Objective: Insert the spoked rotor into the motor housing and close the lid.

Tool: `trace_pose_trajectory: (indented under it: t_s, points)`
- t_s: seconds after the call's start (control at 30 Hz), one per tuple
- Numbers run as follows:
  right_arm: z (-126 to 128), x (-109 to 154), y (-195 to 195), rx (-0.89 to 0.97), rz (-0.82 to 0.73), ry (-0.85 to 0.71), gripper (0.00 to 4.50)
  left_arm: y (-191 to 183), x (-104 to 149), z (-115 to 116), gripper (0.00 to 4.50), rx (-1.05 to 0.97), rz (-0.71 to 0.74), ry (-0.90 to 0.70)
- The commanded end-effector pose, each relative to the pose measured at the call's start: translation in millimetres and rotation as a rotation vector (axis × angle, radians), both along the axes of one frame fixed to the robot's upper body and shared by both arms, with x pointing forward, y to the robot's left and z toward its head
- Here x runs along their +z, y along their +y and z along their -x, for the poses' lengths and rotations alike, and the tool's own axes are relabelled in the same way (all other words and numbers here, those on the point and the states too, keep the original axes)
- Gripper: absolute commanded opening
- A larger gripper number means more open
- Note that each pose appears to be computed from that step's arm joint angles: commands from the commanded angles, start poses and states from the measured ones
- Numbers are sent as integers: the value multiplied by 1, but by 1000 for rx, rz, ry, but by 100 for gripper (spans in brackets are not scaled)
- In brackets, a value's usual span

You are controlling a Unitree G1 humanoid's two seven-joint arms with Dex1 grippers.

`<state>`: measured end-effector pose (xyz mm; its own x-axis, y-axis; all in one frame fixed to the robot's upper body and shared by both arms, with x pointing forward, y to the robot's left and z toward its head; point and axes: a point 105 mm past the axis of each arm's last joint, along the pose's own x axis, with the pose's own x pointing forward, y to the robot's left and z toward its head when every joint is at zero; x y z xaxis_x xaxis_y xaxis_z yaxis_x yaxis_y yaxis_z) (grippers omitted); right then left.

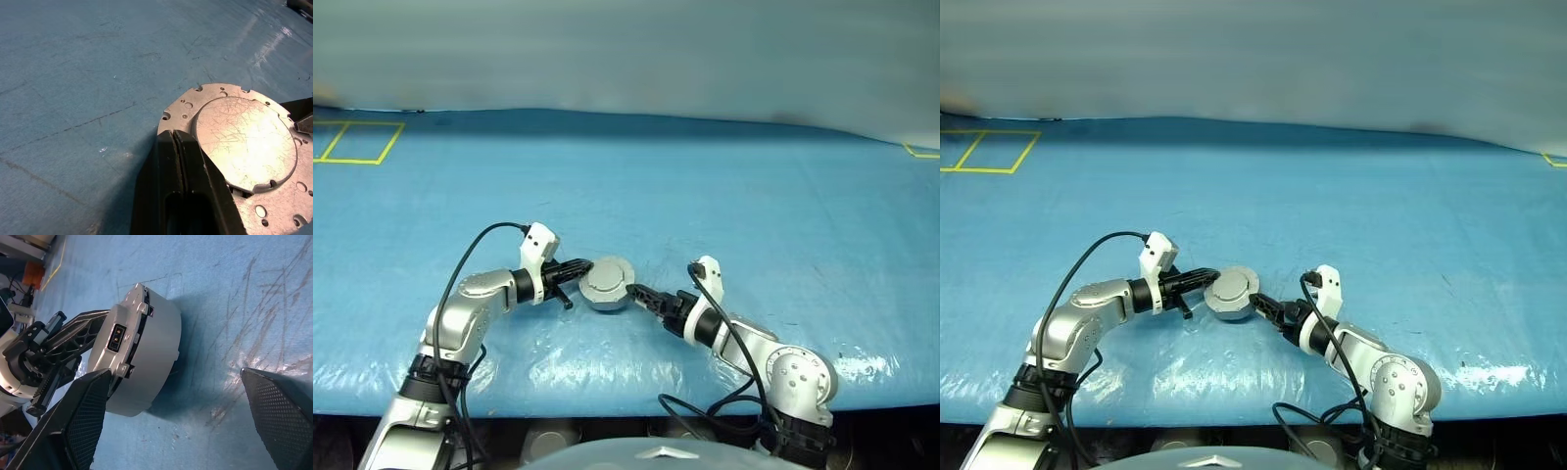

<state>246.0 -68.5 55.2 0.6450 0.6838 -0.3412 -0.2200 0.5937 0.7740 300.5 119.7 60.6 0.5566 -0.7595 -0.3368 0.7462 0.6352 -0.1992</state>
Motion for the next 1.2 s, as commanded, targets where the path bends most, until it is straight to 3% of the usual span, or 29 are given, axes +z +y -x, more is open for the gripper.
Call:
trace_pose_trajectory:
  t_s: [0.03, 0.33, 0.43, 0.57, 0.6, 1.2]
  points:
    - [-2, 24, 42, 9, -254, 13, 445, -1, -13, 5, 0, 1, -20, 41]
    - [-5, 30, 59, 24, -365, 75, 445, -1, -14, 6, 0, 4, -20, 41]
    - [-6, 29, 60, 12, -394, 99, 384, 0, -14, 6, 0, 7, -20, 40]
    - [-6, 30, 58, -4, -430, 124, 253, 1, -14, 6, 0, 12, -22, 38]
    - [-6, 30, 57, -7, -435, 128, 237, 1, -14, 6, 0, 13, -23, 39]
    - [14, 16, 41, 35, -390, 197, 237, 0, -15, 5, 0, 26, -21, 34]
